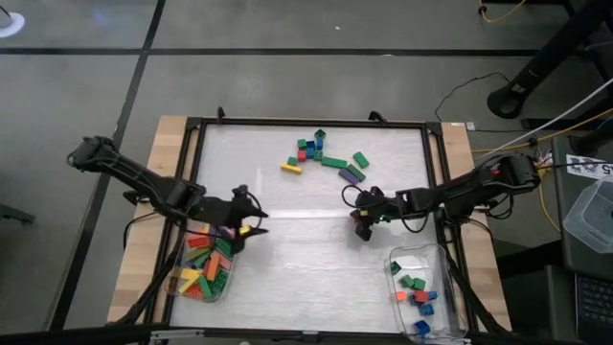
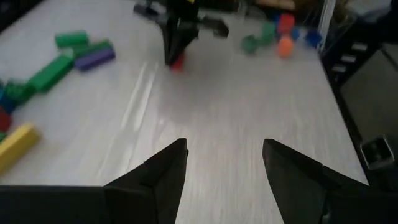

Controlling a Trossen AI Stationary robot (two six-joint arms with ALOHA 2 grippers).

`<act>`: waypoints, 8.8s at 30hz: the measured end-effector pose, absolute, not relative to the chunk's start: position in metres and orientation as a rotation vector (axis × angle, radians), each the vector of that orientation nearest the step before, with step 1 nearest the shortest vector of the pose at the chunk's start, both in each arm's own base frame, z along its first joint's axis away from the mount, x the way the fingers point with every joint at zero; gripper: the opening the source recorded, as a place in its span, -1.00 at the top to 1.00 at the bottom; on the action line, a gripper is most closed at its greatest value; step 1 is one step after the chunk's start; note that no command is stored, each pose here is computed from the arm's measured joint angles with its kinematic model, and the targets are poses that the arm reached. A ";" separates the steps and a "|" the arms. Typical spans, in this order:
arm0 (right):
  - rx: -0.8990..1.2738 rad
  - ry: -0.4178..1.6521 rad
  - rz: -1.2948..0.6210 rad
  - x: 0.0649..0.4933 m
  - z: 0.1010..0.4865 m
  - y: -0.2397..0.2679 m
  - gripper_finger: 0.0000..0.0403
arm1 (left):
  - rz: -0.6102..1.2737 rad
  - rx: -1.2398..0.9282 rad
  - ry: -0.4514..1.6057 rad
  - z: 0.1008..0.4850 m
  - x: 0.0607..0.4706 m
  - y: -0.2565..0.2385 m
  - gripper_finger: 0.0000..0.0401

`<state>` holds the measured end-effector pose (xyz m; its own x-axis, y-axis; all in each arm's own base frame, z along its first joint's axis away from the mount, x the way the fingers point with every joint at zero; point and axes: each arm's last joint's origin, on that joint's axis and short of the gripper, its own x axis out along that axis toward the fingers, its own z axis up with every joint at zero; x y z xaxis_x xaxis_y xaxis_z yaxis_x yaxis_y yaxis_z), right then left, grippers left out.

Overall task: Sort blocks by size
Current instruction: Put the large red wooden block into the left transparent bin, then put the large violet wooden block into the left transparent bin

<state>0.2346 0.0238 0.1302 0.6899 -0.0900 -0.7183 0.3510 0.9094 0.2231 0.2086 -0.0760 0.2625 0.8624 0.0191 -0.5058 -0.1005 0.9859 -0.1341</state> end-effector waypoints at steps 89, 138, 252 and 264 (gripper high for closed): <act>0.193 0.860 -0.434 0.216 0.258 0.016 0.49 | -0.036 0.134 0.737 0.182 0.444 -0.011 0.58; 0.359 1.094 -0.592 0.291 0.137 -0.080 0.07 | 0.225 -0.320 1.410 0.336 0.163 -0.144 0.09; 0.220 0.583 -0.217 0.338 0.177 -0.039 -0.18 | 0.021 -0.534 1.301 0.292 0.167 -0.092 0.73; 0.456 0.765 -0.503 0.307 0.160 -0.106 -0.19 | 0.252 -0.569 1.480 0.245 0.148 -0.098 0.71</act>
